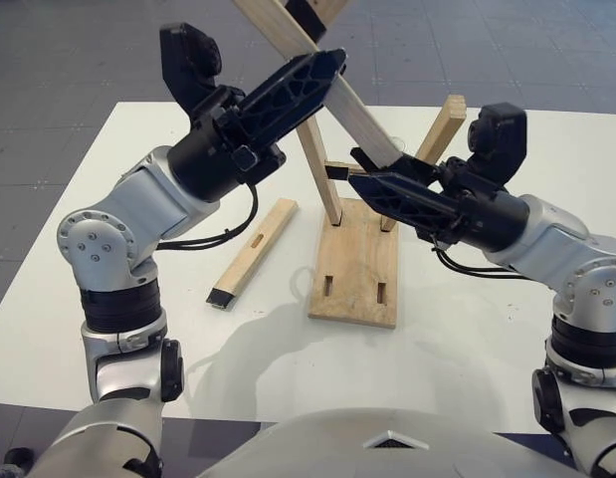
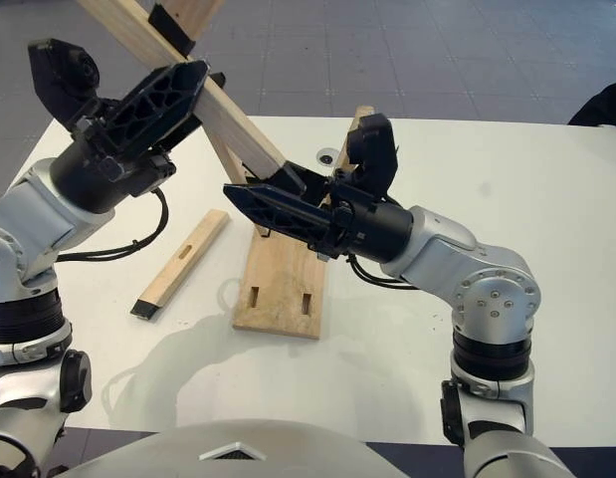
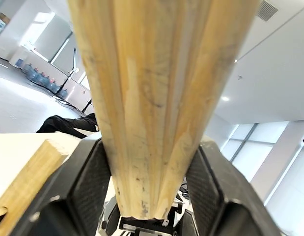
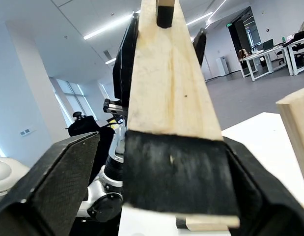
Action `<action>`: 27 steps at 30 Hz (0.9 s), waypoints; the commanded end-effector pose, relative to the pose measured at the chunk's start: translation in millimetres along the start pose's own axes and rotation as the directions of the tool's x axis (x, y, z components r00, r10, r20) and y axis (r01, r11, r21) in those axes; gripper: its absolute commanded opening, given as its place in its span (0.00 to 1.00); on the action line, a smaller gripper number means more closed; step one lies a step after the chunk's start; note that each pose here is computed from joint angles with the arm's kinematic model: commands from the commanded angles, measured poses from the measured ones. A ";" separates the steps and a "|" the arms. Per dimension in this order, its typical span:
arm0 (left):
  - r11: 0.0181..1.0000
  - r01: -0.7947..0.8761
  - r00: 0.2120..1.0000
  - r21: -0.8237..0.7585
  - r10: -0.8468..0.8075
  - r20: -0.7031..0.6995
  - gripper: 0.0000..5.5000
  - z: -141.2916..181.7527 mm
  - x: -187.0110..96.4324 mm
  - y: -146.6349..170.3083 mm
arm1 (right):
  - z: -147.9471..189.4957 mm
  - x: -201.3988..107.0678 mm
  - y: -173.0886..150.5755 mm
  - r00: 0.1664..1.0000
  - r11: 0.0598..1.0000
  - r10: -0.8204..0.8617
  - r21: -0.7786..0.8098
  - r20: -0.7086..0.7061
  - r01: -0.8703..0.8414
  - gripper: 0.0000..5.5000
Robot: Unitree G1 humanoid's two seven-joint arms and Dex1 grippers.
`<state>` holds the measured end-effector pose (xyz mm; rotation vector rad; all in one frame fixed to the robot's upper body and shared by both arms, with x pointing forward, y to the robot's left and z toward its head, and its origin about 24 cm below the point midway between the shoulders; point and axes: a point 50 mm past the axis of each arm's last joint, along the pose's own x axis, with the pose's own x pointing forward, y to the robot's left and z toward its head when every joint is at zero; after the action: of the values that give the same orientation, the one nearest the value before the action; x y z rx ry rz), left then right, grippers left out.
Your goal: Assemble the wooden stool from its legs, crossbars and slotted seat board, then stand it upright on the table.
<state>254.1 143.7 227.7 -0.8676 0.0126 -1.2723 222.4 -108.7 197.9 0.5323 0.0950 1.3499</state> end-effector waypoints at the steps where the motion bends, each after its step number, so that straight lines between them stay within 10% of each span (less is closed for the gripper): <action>1: 0.983 -0.057 0.998 0.172 0.057 0.004 0.38 25.7 -14.1 -1.2 | -29.7 -31.4 -4.4 0.960 0.993 -0.119 -0.035 -0.255 0.114 0.69; 7: 0.946 -0.030 0.995 0.322 0.059 -0.079 0.38 29.2 -24.8 -6.6 | -67.2 -53.2 -27.3 0.713 0.918 -0.341 -0.379 -0.612 0.114 0.69; 14: 0.927 -0.030 0.988 0.373 0.084 -0.129 0.38 17.4 -24.4 -4.7 | -88.8 -50.8 -59.3 0.522 0.771 -0.482 -0.623 -0.704 -0.129 0.69; 27: 0.882 0.009 0.933 0.470 0.162 -0.321 0.38 -20.2 -33.0 9.1 | -92.3 -75.2 -74.1 0.279 0.228 -0.589 -0.487 -0.759 -0.843 0.69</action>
<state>243.8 164.5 202.2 -0.2599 0.0215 -1.2507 234.0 -129.9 90.4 -1.5887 -0.0025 1.4367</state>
